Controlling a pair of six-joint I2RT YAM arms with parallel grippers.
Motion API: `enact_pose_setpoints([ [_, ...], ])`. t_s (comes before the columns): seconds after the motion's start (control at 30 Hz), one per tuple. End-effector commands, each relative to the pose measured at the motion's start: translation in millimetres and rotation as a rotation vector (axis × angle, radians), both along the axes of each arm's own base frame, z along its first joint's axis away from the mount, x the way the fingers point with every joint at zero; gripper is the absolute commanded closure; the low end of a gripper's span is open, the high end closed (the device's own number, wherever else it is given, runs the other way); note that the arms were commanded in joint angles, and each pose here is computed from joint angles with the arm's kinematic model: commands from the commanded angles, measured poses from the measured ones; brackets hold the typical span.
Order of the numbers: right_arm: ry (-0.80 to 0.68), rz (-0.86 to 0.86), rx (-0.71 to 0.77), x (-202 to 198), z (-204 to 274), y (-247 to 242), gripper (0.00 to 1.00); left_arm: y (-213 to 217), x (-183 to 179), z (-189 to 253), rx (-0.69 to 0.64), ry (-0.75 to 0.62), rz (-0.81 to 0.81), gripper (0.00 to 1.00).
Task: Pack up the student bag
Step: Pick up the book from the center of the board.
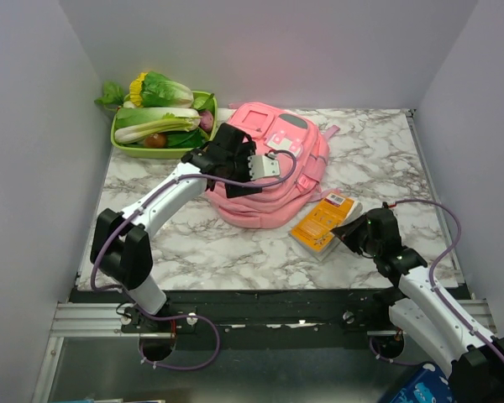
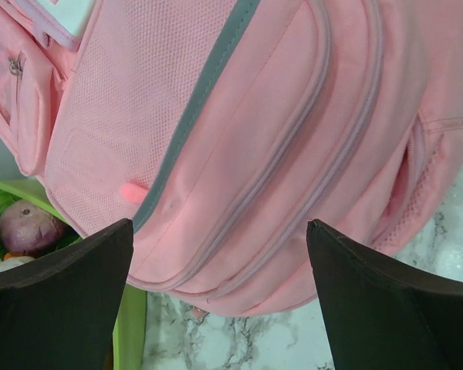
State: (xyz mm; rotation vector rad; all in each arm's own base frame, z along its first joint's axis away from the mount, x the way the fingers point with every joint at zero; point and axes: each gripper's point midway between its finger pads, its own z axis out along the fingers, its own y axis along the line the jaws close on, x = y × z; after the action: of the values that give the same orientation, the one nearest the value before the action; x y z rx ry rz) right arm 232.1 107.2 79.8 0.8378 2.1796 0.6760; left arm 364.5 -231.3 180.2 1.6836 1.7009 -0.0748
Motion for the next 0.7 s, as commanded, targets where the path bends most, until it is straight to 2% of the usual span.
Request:
enact_pose_setpoints([
  [0.0,-0.025,0.006,0.038,1,9,5,0.99,-2,29,-9,0.043,-0.078,0.029,0.01],
  [0.17,-0.027,0.007,0.046,1,10,6,0.99,-8,54,-17,0.035,-0.129,0.075,0.01],
  [0.27,-0.034,0.005,0.05,1,11,6,0.99,-10,57,-24,0.031,-0.152,0.07,0.03],
  [0.37,-0.046,0.001,0.057,1,15,6,0.99,-8,57,-36,0.057,-0.158,0.066,0.21],
  [0.4,-0.052,0.003,0.06,1,16,7,0.99,-9,56,-38,0.055,-0.155,0.067,0.35],
  [0.47,-0.063,0.003,0.064,2,21,7,0.99,-14,52,-39,0.045,-0.126,0.072,0.48],
  [0.5,-0.071,0.003,0.066,3,23,7,0.99,-17,49,-37,0.034,-0.116,0.071,0.61],
  [0.57,-0.076,0.029,0.091,1,28,13,0.99,-31,44,-25,-0.02,-0.097,0.078,0.72],
  [0.67,-0.096,0.045,0.114,-2,36,16,0.99,-47,43,2,-0.081,-0.097,0.094,0.82],
])
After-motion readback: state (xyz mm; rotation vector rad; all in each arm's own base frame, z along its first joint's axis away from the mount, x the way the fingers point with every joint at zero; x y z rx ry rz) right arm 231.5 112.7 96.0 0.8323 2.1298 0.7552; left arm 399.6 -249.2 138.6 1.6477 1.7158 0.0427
